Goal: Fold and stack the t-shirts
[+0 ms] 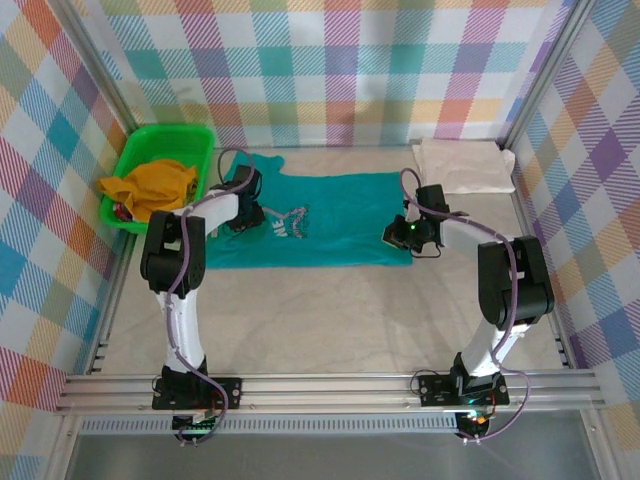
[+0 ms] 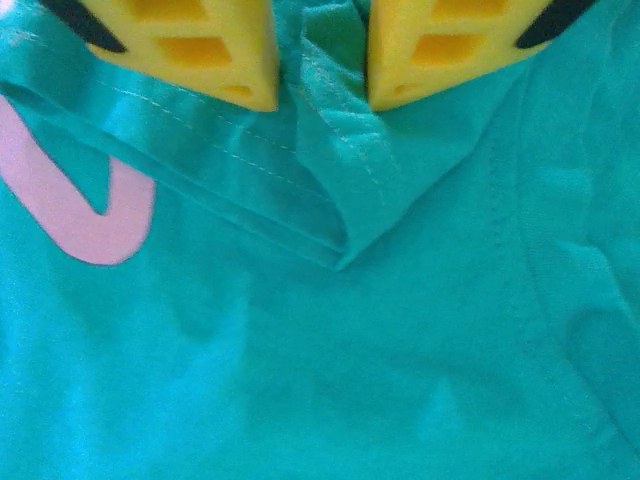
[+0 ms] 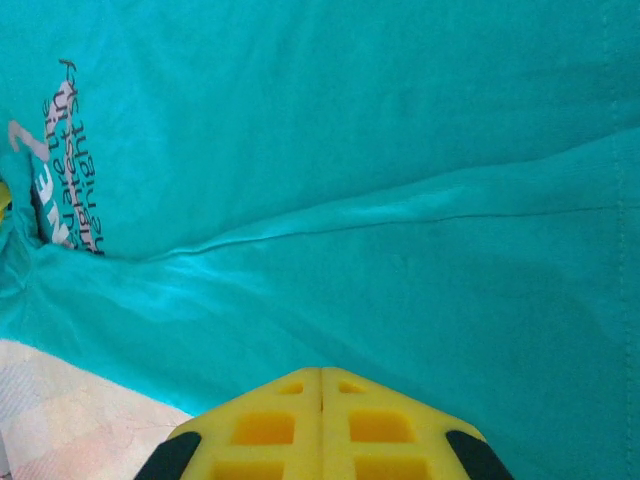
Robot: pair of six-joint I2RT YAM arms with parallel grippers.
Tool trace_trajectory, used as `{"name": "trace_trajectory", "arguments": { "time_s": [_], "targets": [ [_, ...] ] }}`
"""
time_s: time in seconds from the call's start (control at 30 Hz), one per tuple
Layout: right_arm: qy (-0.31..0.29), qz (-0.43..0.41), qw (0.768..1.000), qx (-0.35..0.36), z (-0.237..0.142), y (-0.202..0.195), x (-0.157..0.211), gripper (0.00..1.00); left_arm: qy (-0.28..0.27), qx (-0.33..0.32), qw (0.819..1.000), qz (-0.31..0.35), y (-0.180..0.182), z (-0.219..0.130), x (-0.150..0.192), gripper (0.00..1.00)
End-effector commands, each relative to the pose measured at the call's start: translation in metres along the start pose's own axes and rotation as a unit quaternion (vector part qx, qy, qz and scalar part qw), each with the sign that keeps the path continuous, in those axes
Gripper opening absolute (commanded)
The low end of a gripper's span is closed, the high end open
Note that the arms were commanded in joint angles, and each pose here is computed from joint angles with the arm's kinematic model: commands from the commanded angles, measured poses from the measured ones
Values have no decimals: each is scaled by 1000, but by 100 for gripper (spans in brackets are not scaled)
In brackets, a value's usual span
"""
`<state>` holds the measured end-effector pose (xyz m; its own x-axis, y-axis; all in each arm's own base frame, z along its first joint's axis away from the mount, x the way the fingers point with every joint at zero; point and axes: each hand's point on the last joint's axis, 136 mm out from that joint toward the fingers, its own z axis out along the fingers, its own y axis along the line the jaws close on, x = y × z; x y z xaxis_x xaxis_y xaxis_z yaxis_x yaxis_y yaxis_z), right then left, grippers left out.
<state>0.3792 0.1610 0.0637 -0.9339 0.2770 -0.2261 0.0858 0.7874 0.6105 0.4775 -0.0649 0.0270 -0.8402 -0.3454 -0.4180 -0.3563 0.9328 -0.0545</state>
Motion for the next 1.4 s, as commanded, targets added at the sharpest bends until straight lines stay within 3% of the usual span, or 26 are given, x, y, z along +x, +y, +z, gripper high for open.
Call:
{"name": "trace_trajectory", "arguments": {
  "time_s": [0.0,0.2,0.27,0.5,0.57,0.63,0.67,0.87,1.0,1.17,1.37],
  "targets": [
    [0,-1,1000,-17,-5,9,4,0,13,-22,1000,11,11,13,-4,20],
    [-1,-1,1000,-8,-4,4,5,0,-18,-14,1000,15,2,-5,-39,12],
    [2,2,1000,-6,-1,1,7,0,-32,-11,999,13,0,-16,-51,4],
    [12,12,1000,-8,6,-5,15,0,-60,-7,998,16,-10,-37,-88,1],
    [12,12,1000,-11,6,-4,15,0,-53,-6,998,17,-11,-33,-90,20],
    [13,10,1000,-15,5,-3,16,0,-44,-13,999,20,-8,-27,-90,47],
    [15,11,1000,-15,5,-3,16,0,-43,-19,999,21,-6,-26,-91,53],
    [17,6,1000,-15,5,-2,16,0,-65,-45,997,13,12,-44,-90,51],
    [14,4,1000,-21,3,1,15,0,-68,-32,997,0,24,-57,-65,44],
    [11,2,1000,-17,3,0,14,0,-47,-33,998,-7,39,-40,-33,51],
    [20,13,1000,-18,6,-2,18,0,-8,-15,1000,-21,38,-7,-25,49]
  ]
}}
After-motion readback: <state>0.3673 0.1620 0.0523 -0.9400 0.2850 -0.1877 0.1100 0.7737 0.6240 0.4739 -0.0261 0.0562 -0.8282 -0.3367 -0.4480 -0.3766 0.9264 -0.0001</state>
